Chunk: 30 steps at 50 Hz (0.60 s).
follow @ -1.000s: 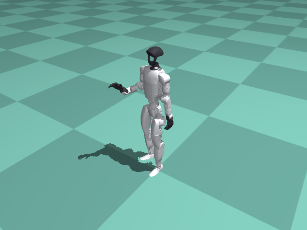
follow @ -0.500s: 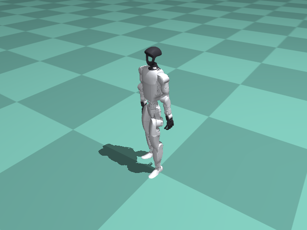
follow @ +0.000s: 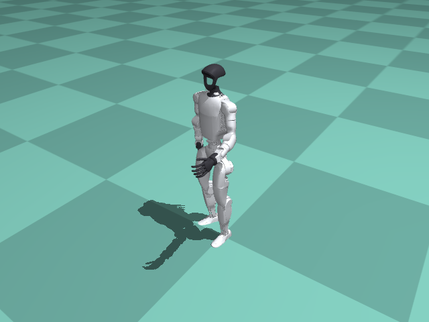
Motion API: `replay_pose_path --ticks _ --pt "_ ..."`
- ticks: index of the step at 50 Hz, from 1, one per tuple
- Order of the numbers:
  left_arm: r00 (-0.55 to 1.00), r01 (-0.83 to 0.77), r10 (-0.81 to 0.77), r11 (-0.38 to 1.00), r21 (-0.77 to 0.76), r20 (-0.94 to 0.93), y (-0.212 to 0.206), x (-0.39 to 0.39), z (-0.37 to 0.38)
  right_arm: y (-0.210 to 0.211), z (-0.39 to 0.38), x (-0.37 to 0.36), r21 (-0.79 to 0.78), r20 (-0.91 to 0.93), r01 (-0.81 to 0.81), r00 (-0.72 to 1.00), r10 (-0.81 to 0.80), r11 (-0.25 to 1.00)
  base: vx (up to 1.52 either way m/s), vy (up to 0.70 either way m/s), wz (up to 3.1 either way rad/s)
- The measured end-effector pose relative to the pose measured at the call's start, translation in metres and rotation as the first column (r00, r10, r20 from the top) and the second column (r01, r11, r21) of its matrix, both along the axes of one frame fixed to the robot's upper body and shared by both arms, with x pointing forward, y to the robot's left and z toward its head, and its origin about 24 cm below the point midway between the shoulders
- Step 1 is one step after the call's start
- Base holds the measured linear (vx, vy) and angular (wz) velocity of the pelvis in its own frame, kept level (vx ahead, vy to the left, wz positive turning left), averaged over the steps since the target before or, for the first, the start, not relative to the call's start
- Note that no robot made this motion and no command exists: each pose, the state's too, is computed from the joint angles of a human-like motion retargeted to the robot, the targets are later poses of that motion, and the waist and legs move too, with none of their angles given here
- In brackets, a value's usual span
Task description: Upper body actions
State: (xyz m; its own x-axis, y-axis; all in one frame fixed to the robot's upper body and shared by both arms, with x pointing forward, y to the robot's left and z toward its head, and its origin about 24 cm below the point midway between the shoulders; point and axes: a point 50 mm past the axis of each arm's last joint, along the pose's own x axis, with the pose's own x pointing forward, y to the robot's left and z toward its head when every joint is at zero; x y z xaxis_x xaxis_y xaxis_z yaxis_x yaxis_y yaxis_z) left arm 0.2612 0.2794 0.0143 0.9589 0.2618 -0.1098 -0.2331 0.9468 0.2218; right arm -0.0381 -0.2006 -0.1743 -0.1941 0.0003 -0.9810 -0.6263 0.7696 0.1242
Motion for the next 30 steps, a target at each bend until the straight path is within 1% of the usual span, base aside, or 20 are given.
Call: replay_pose_path --ticks 3,6,9,12,15,16,17,19,21,23,27,30 --pt "0.956 -0.026 -0.031 0.982 0.188 0.293 0.015 0.031 0.094 -0.002 0.0 0.0 0.007 -0.018 -0.039 0.999 0.039 0.999 0.08 0.05 0.25" --pt "0.832 -0.144 -0.055 0.94 0.309 0.553 0.02 0.038 0.184 -0.002 0.001 0.0 0.008 -0.033 -0.074 0.997 0.075 0.997 0.07 0.07 0.23" --pt "0.67 -0.297 -0.061 0.892 0.342 0.74 0.019 0.026 0.258 -0.004 0.0 0.003 0.0 -0.037 -0.113 0.993 0.113 0.994 0.06 0.09 0.16" --pt "0.505 -0.416 -0.055 0.859 0.298 0.862 0.017 0.007 0.313 -0.008 0.001 0.005 -0.02 -0.041 -0.158 0.987 0.158 0.987 0.04 0.1 0.05" --pt "0.358 -0.484 -0.054 0.843 0.235 0.932 0.013 -0.006 0.355 -0.013 0.002 0.007 -0.035 -0.048 -0.182 0.982 0.18 0.983 0.01 0.12 -0.08" --pt "0.353 -0.499 -0.043 0.837 0.227 0.935 0.014 -0.002 0.362 -0.015 0.002 0.006 -0.039 -0.052 -0.177 0.983 0.175 0.983 0.0 0.15 -0.12" --pt "0.362 -0.509 -0.029 0.831 0.223 0.932 0.015 0.002 0.368 -0.017 0.003 0.005 -0.042 -0.056 -0.172 0.984 0.169 0.984 0.0 0.16 -0.15" --pt "0.443 -0.494 -0.004 0.833 0.248 0.897 0.017 0.018 0.372 -0.019 0.003 0.004 -0.043 -0.065 -0.159 0.986 0.156 0.986 0.01 0.13 -0.13" --pt "0.518 -0.443 -0.034 0.844 0.301 0.855 0.016 0.027 0.374 -0.021 0.004 0.005 -0.042 -0.068 -0.156 0.986 0.153 0.987 0.02 0.07 -0.11" --pt "0.523 -0.432 -0.071 0.837 0.336 0.849 0.015 0.022 0.378 -0.022 0.003 0.006 -0.042 -0.062 -0.163 0.985 0.16 0.986 0.0 0.01 -0.09" --pt "0.382 -0.555 -0.095 0.771 0.311 0.919 0.011 -0.004 0.383 -0.02 0.003 0.006 -0.045 -0.053 -0.149 0.988 0.147 0.988 -0.01 0.01 -0.22" --pt "0.336 -0.548 -0.142 0.774 0.317 0.931 0.002 -0.014 0.376 -0.017 0.003 0.001 -0.04 -0.064 -0.104 0.993 0.101 0.994 0.0 0.0 0.0"
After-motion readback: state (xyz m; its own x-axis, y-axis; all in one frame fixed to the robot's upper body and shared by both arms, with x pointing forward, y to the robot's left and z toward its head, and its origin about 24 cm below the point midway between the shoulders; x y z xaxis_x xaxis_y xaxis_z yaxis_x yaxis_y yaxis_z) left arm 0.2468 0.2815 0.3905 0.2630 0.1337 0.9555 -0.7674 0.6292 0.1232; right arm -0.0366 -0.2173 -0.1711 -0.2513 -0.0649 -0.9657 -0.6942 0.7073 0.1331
